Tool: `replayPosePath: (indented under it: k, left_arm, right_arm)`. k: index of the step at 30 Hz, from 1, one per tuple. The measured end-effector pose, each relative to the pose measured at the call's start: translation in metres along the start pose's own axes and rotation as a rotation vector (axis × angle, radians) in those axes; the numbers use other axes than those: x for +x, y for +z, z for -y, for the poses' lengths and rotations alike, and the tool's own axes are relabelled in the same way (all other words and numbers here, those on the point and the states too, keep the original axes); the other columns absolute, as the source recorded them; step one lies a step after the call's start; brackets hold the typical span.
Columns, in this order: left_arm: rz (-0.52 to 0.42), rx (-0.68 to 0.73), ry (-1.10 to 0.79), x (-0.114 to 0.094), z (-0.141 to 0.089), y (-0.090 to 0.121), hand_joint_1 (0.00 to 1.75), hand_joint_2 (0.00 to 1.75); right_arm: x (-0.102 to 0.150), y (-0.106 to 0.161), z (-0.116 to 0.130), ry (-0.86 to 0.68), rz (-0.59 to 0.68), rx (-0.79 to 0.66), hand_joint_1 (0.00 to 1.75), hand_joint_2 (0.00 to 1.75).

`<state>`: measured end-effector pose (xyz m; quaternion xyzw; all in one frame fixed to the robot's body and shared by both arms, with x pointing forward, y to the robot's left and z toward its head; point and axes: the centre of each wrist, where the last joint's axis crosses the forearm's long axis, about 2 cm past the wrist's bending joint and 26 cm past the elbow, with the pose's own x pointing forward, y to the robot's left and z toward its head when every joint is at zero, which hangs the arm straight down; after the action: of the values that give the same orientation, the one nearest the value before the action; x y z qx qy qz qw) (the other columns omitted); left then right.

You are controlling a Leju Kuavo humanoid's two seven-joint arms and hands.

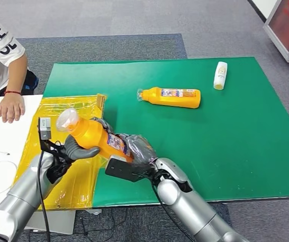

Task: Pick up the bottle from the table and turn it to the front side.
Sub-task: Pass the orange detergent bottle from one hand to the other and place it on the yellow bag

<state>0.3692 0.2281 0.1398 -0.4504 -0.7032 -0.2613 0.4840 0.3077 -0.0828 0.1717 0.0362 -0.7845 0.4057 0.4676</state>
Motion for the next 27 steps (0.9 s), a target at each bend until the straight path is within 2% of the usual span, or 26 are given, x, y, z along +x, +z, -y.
replayPosePath:
  k: [9, 10, 11, 13, 14, 15, 16, 27]
  left_arm:
    - [0.003, 0.011, 0.009, -0.003, 0.003, 0.001, 1.75, 1.75]
    - [0.003, 0.013, 0.01, -0.003, 0.003, 0.002, 1.75, 1.75]
    - [0.004, 0.015, 0.01, -0.004, 0.004, 0.002, 1.75, 1.75]
    - [0.005, 0.02, 0.01, -0.004, 0.005, 0.003, 1.75, 1.75]
    - [0.006, 0.022, 0.009, -0.005, 0.006, 0.004, 1.75, 1.75]
    - [0.007, 0.025, 0.009, -0.005, 0.006, 0.004, 1.75, 1.75]
    - [0.007, 0.029, 0.007, -0.005, 0.007, 0.005, 1.75, 1.75]
    - [0.001, 0.073, -0.027, -0.009, 0.013, 0.021, 1.75, 1.75]
  right_arm:
    - [0.0, 0.002, -0.003, 0.003, -0.008, -0.007, 1.74, 1.75]
    - [0.0, 0.002, -0.003, 0.003, -0.009, -0.008, 1.65, 1.75]
    - [0.0, 0.002, -0.003, 0.003, -0.01, -0.008, 1.41, 1.75]
    - [0.0, 0.003, -0.004, 0.003, -0.012, -0.009, 0.62, 1.75]
    - [0.0, 0.004, -0.004, 0.003, -0.013, -0.009, 0.27, 1.75]
    - [0.0, 0.004, -0.005, 0.003, -0.015, -0.009, 0.07, 1.75]
    - [0.0, 0.004, -0.005, 0.002, -0.017, -0.009, 0.0, 1.75]
    - [-0.006, 0.008, 0.001, -0.113, -0.021, -0.031, 0.0, 1.75]
